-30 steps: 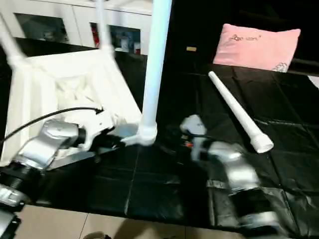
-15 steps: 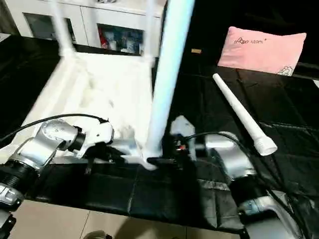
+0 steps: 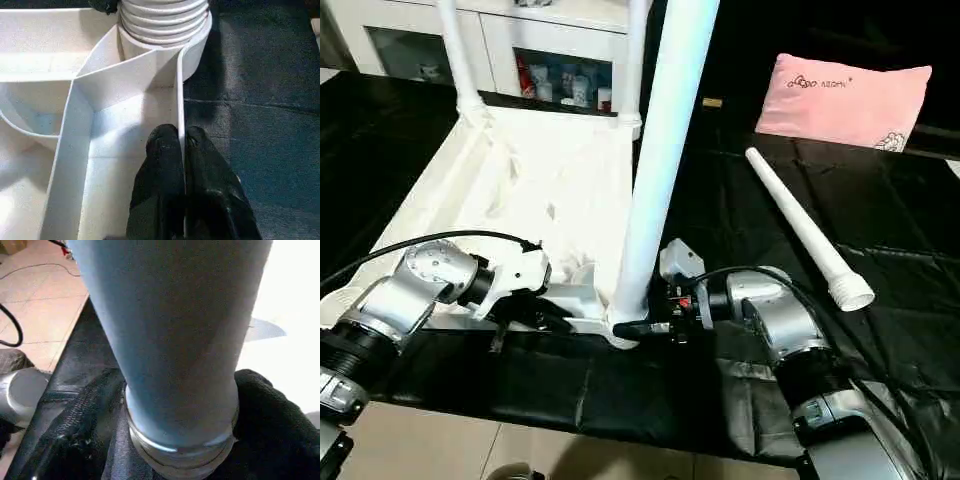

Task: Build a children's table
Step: Rotate leg to tighten

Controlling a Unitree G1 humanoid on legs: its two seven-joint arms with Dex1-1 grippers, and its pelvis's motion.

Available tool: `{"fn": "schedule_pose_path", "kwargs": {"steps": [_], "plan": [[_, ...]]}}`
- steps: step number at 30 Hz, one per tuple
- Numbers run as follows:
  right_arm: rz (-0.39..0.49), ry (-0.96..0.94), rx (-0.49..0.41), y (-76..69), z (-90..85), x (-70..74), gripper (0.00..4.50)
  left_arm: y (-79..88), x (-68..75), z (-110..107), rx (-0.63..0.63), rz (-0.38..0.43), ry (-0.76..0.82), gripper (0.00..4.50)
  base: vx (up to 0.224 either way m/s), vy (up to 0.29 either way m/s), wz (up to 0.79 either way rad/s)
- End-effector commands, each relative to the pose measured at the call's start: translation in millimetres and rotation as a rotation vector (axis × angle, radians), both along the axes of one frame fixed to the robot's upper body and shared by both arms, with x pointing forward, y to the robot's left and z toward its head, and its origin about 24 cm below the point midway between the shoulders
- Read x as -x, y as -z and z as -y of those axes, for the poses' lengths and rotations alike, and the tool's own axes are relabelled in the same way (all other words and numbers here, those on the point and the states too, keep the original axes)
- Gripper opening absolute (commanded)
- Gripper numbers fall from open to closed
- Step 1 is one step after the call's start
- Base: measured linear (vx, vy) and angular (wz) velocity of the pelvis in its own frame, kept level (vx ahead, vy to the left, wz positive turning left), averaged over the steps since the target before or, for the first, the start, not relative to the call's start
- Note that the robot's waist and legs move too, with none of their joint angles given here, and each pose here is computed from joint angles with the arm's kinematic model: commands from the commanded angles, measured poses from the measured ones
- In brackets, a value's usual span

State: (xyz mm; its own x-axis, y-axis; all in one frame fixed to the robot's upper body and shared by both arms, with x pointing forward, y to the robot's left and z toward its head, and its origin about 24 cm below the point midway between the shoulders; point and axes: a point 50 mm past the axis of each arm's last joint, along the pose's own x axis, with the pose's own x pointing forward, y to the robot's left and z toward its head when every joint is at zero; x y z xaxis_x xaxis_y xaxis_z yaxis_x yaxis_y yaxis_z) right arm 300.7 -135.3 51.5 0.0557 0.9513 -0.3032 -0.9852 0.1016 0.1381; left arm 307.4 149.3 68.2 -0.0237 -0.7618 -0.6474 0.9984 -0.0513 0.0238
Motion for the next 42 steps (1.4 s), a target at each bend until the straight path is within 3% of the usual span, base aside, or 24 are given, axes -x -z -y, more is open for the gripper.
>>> {"fn": "schedule_pose_path", "kwargs": {"steps": [1,13,20,23,27,29,34,37,39,42], "plan": [[-0.008,-0.018,-0.005,-3.1,2.0,-0.7,3.06,-4.1,1.2,7.7,-0.005,0.012,0.071,0.0,0.0,0.0,0.0],[-0.049,-0.016,-0.024,2.7,-0.2,4.8,2.77,-1.3,0.5,7.6,0.015,-0.022,0.025,0.0,0.0,0.0,0.0],[-0.094,0.176,-0.03,13.9,-8.2,2.7,2.77,-7.3,-13.5,21.5,0.126,-0.02,-0.165,0.0,0.0,0.0,0.0],[-0.108,0.403,0.016,29.5,-23.9,-4.5,2.77,-13.5,-28.2,35.8,0.179,0.007,-0.353,0.0,0.0,0.0,0.0],[-0.17,0.587,-0.027,36.6,-45.2,-11.2,2.76,-18.2,-36.7,52.4,0.209,0.014,-0.488,0.0,0.0,0.0,0.0],[-0.23,0.754,-0.032,42.2,-65.0,-18.6,2.76,-22.2,-44.8,67.8,0.238,0.033,-0.614,0.0,0.0,0.0,0.0],[-0.25,0.885,0.014,43.8,-83.4,-27.3,2.76,-25.5,-49.3,81.5,0.253,0.049,-0.684,0.0,0.0,0.0,0.0],[-0.256,0.912,-0.02,40.0,-85.9,-30.8,2.76,-24.8,-48.3,81.5,0.235,0.061,-0.68,0.0,0.0,0.0,0.0],[-0.257,0.928,-0.032,38.5,-85.7,-32.8,3.32,-23.5,-47.6,79.7,0.222,0.066,-0.678,0.0,0.0,0.0,0.0],[-0.232,0.933,-0.03,37.7,-82.3,-34.8,3.65,-20.7,-47.5,74.8,0.2,0.075,-0.684,0.0,0.0,0.0,0.0]]}}
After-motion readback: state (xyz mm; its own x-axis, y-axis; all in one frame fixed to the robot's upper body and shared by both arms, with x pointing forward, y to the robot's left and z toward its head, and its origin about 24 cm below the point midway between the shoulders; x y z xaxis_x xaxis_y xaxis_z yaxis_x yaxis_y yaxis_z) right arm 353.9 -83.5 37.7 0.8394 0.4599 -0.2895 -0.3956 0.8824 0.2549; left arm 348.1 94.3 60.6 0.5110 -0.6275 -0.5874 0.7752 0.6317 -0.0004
